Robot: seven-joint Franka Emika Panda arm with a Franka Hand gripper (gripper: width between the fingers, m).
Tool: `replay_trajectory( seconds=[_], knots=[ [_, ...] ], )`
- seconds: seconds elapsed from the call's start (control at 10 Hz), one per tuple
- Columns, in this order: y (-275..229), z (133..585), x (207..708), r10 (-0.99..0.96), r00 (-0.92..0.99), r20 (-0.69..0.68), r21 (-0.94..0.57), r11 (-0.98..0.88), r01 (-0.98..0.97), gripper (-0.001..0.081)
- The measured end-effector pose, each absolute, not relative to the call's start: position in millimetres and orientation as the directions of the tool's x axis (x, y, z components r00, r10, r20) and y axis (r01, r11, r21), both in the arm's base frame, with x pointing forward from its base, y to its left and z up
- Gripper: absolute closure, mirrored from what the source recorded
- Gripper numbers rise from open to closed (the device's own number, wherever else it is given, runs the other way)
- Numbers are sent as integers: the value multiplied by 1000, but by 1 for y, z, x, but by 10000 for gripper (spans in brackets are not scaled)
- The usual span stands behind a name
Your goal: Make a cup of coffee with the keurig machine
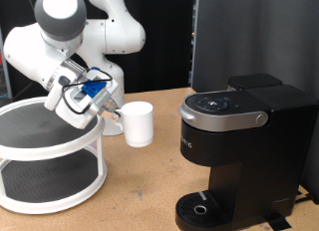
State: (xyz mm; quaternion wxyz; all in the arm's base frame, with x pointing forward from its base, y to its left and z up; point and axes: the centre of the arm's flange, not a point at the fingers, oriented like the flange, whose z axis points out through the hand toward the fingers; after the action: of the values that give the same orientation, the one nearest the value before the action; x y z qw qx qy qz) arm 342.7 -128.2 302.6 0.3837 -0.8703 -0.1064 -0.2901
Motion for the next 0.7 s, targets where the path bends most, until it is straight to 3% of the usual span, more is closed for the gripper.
replay_trajectory(
  seconds=[0.7],
  knots=[
    [-117, 266, 349, -26, 812, 583, -578, -716, 392, 736]
  ],
)
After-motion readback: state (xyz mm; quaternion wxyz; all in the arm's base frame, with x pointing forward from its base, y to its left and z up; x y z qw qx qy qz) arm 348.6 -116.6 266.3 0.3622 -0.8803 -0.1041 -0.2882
